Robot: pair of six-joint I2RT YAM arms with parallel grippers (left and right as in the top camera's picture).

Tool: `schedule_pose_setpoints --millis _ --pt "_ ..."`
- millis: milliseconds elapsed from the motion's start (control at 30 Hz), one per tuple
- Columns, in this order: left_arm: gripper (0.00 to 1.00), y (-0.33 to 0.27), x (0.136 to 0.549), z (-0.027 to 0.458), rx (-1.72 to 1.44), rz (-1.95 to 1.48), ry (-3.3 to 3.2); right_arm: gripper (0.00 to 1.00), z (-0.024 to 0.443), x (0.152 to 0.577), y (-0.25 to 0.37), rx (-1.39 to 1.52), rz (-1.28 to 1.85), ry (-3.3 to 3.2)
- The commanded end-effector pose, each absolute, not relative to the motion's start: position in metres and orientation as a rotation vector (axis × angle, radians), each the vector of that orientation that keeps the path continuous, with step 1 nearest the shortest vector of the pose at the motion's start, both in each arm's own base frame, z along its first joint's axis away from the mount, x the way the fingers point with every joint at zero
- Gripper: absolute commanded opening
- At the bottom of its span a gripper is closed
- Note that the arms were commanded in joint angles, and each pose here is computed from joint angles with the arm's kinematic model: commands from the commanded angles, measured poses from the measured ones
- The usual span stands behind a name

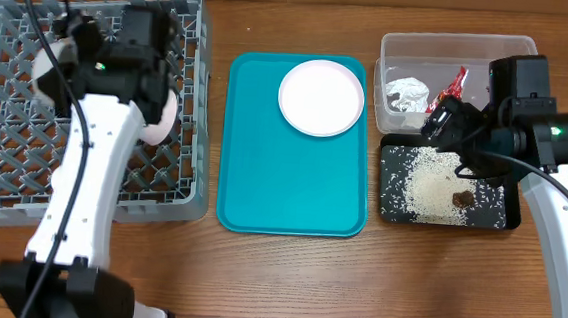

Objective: Sort waste into correct bins and load items into the dishwasher
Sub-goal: 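Carry the small bowl to the dish rack and release it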

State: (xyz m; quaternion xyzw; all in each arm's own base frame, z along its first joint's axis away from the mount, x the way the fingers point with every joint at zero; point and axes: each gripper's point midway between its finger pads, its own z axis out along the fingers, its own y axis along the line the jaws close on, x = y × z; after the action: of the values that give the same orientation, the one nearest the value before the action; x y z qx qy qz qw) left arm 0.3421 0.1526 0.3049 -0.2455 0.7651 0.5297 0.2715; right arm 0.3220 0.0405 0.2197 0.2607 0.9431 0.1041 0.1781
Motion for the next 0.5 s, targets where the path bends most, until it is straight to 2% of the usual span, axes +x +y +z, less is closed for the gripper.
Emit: schedule_pose_setpoints --millis 0,467 --pt "0.04 0.173 0.341 0.295 -0.677 1.546 2.065 1.0 0.225 0.325 0.041 0.733 0.299 2.651" --pt "0.04 0.221 0.352 0.213 -0.737 1.647 2.25 1.0 0.225 0.326 0.041 0.732 0.3 2.647"
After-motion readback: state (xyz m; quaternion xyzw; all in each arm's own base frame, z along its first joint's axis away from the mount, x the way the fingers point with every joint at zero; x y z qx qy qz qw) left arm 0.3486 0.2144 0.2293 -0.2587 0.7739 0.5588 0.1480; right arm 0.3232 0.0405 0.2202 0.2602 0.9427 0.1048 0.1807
